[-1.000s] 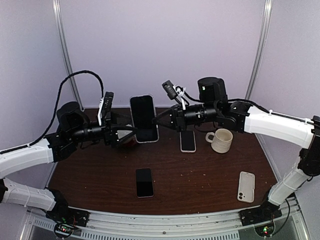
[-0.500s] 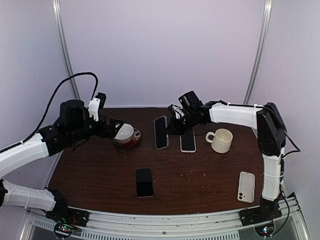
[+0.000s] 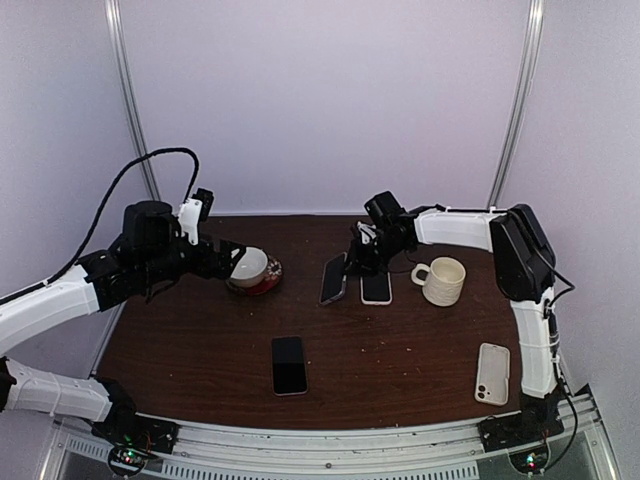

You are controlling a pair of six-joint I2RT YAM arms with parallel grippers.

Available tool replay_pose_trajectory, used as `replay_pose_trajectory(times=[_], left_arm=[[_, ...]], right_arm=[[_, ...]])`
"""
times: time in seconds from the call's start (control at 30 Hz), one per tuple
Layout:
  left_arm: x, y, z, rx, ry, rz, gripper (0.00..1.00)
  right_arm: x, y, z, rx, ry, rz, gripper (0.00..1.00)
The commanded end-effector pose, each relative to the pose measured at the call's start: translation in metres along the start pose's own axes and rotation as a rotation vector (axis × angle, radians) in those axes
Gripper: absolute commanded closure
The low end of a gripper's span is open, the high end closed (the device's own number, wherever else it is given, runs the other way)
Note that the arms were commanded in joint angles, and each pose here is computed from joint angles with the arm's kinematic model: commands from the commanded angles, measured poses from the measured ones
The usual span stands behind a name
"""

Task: Put the phone into the phone case

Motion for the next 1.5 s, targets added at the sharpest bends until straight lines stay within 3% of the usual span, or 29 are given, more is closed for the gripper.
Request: replay_pose_trajectory(times=[0.0, 0.27, 0.43, 0.5, 0.6, 0.77, 0.97, 1.17, 1.47], left_arm=[[0.018, 0.004, 0.003, 0.013, -0.044, -0.002, 0.02], [0.019, 0.007, 0.004, 0.019, -0.046, 0.002, 0.02], [0.018, 0.008, 0.004, 0.021, -0.044, 0.004, 0.02], [0.017, 0.008, 0.003, 0.021, -0.038, 0.004, 0.02], [0.017, 0.007, 0.003, 0.019, -0.039, 0.004, 0.02], [0.016, 0.006, 0.002, 0.01, -0.034, 0.002, 0.02], [0.012, 0.005, -0.002, -0.002, -0.017, 0.002, 0.02], [0.008, 0.003, -0.005, -0.013, 0.001, 0.001, 0.02], [0.012, 0.002, -0.003, -0.021, -0.011, -0.004, 0.02]], right_arm=[[0.016, -0.022, -0.009, -0.069, -0.008, 0.006, 0.79], [0.02, -0.025, 0.001, -0.137, -0.037, 0.045, 0.79], [0.011, 0.004, 0.035, -0.191, -0.099, 0.167, 0.78], [0.003, 0.015, 0.063, -0.277, -0.154, 0.248, 0.76], [-0.021, -0.012, 0.1, -0.511, -0.181, 0.29, 0.7], [-0.078, -0.099, 0.145, -0.788, -0.174, 0.179, 0.63], [-0.134, -0.181, 0.175, -0.946, -0.168, -0.029, 0.33], [-0.155, -0.214, 0.189, -0.993, -0.218, -0.151, 0.32], [-0.183, -0.234, 0.167, -0.869, -0.148, -0.28, 0.37]])
Point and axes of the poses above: each gripper's point midway between its finger pads, its own z axis back along the fingers, its own y axis along the line the jaws close on, x = y × z, the point moved 3 cm from there along z, back along the fingers, and after that the axes turned 15 degrees about -z, right-handed, at the moved point
